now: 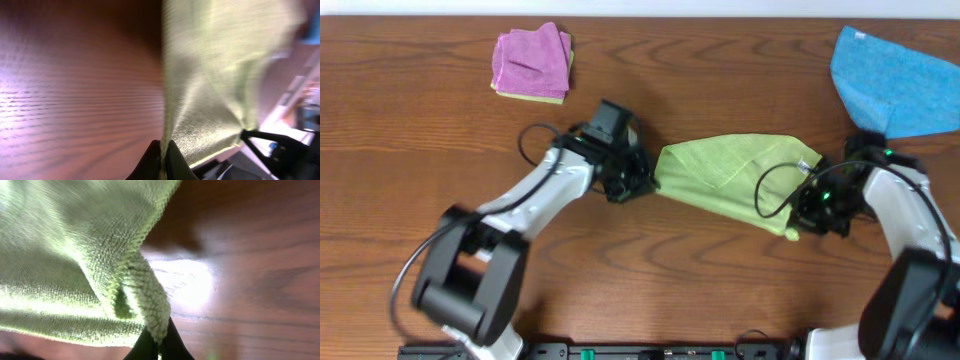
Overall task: Fold the cloth
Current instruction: 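Lift the green cloth with both grippers and stretch it apart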
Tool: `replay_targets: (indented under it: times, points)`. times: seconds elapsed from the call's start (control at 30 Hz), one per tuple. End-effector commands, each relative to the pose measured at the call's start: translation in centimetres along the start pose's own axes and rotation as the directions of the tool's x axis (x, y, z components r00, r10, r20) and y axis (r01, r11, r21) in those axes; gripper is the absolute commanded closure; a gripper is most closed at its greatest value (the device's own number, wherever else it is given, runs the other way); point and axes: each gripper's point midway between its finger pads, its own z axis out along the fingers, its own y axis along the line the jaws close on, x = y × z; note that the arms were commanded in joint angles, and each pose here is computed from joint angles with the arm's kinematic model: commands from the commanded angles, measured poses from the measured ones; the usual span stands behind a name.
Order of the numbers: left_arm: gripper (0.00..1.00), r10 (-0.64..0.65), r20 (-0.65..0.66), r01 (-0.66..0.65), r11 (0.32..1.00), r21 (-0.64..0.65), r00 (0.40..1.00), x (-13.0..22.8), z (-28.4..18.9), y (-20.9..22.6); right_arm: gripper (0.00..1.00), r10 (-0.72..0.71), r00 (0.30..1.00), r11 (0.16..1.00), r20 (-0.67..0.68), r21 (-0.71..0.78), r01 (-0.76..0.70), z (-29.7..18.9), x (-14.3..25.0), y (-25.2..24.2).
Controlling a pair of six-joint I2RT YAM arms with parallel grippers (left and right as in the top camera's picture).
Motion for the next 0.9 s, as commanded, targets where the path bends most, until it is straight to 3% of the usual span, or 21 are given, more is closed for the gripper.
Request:
replay_targets:
  times: [0.0,0.17,0.27,0.5,0.63,0.77,0.87]
  points:
    - [0.94,0.078,0.095,-0.085,0.993,0.077,0.992,-1.1,-3.8,-3.7,0.99,-0.059,0.99,0.997,0.129,-0.049,0.066,-3.8,-1.5,2.7]
    - [0.94,0.119,0.147,-0.139,0.981,0.135,0.982,-1.4,-6.2,-6.7,0.98,-0.083,0.95,0.981,0.301,-0.143,0.131,-8.3,-3.4,7.2]
    - [0.94,0.151,0.219,-0.189,0.968,0.163,0.964,-2.5,-8.4,-9.0,0.98,-0.136,0.887,0.964,0.442,-0.147,0.222,-11.9,-5.3,9.9]
    - [0.94,0.232,0.444,-0.297,0.951,0.083,0.866,-6.4,-16.1,-12.5,0.99,-0.166,0.756,0.937,0.633,-0.137,0.321,-18.3,-8.4,13.0]
    - [0.94,0.264,0.504,-0.3,0.954,-0.009,0.823,-7.1,-18.8,-12.5,0.99,-0.164,0.774,0.94,0.611,-0.141,0.31,-18.1,-7.9,12.8]
    - [0.94,0.271,0.445,-0.255,0.962,-0.097,0.853,-6.1,-18.2,-9.9,0.98,-0.151,0.847,0.954,0.509,-0.149,0.26,-16.3,-5.7,11.9]
    - [0.94,0.277,0.451,-0.24,0.961,-0.139,0.848,-6.3,-18.3,-9.1,0.99,-0.147,0.843,0.954,0.518,-0.152,0.26,-16.4,-5.9,12.0]
